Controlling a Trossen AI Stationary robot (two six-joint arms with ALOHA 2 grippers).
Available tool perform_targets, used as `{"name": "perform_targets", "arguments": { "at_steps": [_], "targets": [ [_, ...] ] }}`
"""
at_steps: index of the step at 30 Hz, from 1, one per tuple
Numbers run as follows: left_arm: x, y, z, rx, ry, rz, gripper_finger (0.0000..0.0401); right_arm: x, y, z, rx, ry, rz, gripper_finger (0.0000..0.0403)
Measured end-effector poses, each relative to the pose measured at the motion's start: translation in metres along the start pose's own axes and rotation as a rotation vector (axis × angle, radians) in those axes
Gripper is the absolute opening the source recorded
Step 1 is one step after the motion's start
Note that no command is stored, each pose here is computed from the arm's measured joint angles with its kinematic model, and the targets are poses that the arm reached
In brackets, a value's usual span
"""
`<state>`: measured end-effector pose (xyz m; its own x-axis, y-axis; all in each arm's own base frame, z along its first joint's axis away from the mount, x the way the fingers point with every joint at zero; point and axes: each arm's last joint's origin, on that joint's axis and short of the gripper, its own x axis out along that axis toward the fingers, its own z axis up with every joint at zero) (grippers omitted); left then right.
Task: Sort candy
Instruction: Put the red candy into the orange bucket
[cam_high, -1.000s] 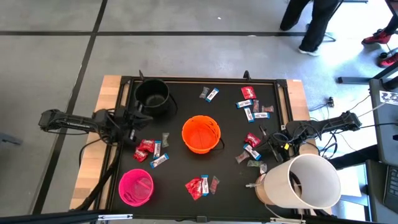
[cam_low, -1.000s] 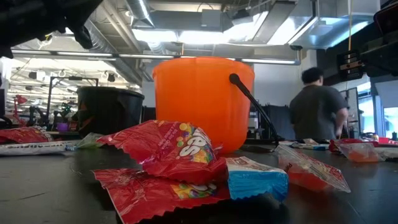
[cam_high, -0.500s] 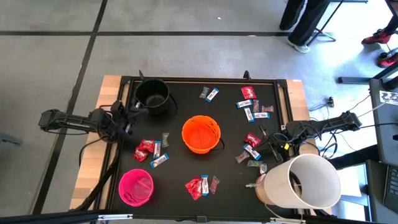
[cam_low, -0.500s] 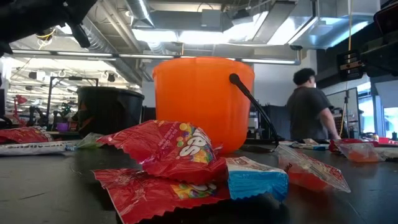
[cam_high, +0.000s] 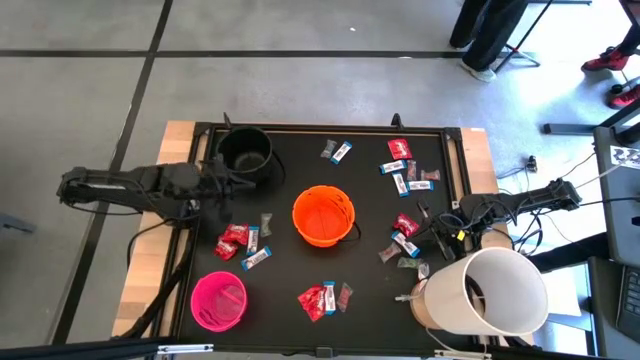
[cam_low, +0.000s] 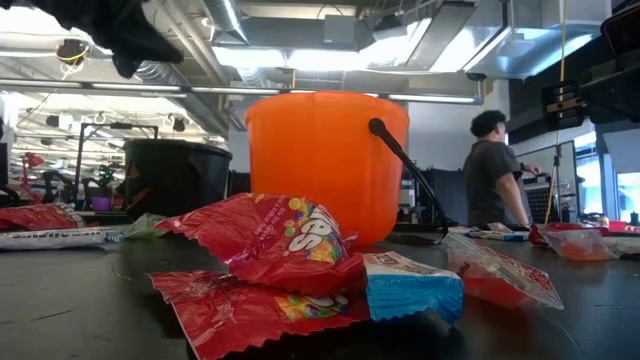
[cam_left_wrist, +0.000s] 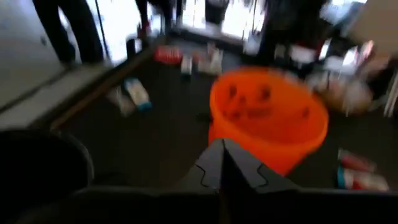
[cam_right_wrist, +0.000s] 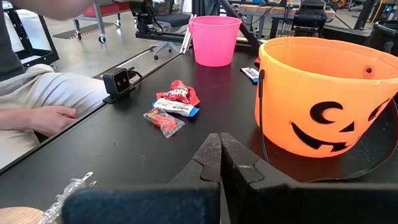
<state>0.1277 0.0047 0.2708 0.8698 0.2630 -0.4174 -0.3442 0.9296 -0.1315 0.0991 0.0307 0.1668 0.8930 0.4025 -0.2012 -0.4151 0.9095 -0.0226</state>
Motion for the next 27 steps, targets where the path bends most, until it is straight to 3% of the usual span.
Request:
{"name": "perform_targets", "arguments": {
  "at_steps": [14,22,27],
  "targets": [
    [0.045,-0.015,-0.04,0.074,0.579,-0.067,0.0179,0.0,0.0,0.0,0.0,0.0,0.0,0.0001],
    [0.05,-0.019,-0.061,0.076,0.804,0.01,0.0211,0.0,0.0,0.0,0.0,0.0,0.0,0.0001],
    [0.059,-0.021,-0.068,-0.014,0.872,0.078,0.0215,0.0,0.0,0.0,0.0,0.0,0.0,0.0001]
  ]
}}
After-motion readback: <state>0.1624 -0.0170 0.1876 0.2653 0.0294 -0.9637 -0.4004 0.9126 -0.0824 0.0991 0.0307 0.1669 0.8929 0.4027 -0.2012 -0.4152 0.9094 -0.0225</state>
